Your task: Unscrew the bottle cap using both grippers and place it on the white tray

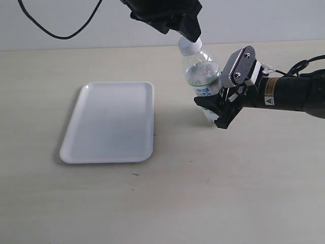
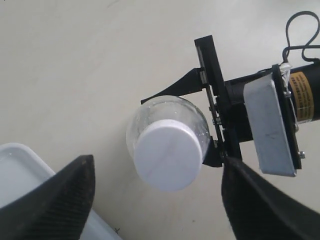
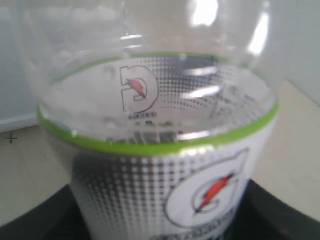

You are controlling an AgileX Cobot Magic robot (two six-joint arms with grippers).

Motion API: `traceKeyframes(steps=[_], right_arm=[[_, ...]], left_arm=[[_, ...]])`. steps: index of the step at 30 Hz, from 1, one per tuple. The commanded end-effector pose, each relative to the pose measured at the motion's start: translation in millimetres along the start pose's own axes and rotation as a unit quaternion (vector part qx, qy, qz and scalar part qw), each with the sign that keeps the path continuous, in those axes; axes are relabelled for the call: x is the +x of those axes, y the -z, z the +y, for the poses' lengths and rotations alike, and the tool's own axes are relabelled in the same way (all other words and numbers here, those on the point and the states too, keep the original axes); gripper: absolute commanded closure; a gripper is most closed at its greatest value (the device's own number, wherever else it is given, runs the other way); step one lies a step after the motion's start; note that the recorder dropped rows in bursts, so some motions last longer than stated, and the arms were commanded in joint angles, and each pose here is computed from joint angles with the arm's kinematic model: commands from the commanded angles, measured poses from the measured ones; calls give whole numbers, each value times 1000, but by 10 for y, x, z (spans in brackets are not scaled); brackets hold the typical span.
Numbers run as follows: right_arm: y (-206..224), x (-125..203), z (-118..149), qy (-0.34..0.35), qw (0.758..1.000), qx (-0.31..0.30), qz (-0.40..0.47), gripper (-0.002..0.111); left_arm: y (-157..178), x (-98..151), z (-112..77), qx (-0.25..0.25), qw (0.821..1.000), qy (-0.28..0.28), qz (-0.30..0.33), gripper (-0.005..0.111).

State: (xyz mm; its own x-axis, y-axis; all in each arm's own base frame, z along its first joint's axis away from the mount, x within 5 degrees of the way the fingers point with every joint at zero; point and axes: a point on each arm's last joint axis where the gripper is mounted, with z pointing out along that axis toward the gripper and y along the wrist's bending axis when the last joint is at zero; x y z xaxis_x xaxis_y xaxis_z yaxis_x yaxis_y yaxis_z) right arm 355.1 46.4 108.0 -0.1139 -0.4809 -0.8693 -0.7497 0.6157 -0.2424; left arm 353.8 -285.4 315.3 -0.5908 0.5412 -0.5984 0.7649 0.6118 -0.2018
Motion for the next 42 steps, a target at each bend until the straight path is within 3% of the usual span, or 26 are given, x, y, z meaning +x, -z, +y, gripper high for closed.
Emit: traceKeyframes(steps=[1,9,15,42], right_arm=[[7,-50,-2,-3,1000,1,-22,108],[7,-50,-2,-8,1000,1,-22,108],[7,-50,-2,-8,1000,1,-22,108],[7,-48,-1,-10,1000,0,-20,108]], left_arm=[[-24,-30,-6,0,1000,4,-10,37],[-201,-13,17,19,999,26,-10,38],[-207,-52,32,13,999,23,-32,38],[-278,-13,38,22,999,44,-15,38]])
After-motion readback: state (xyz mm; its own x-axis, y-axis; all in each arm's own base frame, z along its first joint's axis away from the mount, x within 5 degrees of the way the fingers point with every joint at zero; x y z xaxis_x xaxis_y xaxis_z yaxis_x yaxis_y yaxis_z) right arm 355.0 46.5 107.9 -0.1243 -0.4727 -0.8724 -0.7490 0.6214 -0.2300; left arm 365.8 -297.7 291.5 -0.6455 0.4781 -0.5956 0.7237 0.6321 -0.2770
